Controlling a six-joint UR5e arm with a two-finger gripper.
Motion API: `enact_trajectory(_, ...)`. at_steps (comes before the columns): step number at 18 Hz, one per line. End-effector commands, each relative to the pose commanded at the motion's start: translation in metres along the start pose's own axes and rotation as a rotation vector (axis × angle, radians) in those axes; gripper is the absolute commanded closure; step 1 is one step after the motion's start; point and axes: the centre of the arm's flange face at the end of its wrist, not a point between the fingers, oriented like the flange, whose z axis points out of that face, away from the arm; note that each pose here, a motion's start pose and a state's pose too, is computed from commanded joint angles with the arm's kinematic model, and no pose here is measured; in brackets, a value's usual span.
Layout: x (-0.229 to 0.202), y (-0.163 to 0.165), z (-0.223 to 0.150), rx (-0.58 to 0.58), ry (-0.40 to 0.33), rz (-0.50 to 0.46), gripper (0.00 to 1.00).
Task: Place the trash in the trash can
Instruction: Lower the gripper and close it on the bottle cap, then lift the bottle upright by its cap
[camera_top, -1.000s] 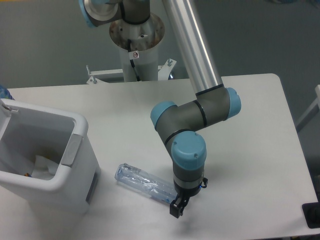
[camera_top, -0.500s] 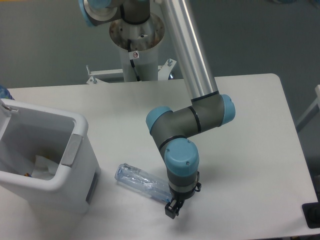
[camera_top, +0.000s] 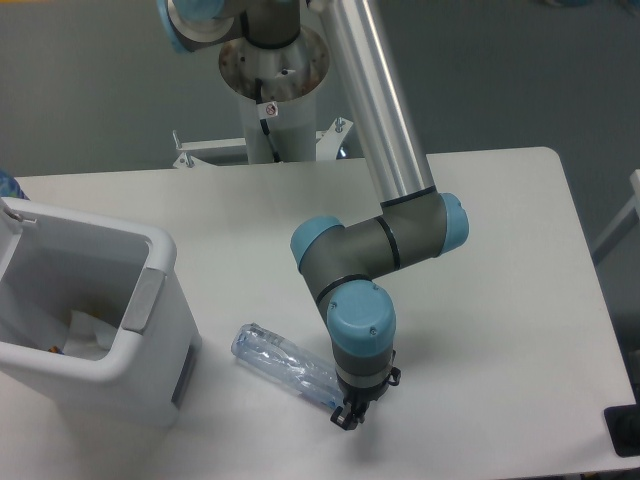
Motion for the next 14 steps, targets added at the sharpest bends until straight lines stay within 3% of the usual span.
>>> enact_trajectory(5, 0.004, -0.007, -0.011, 0.022, 0.015, -0.001, 0.75)
enact_trajectory(14, 0.020, -0.035, -0.099, 0.147, 0.122, 0.016, 0.76)
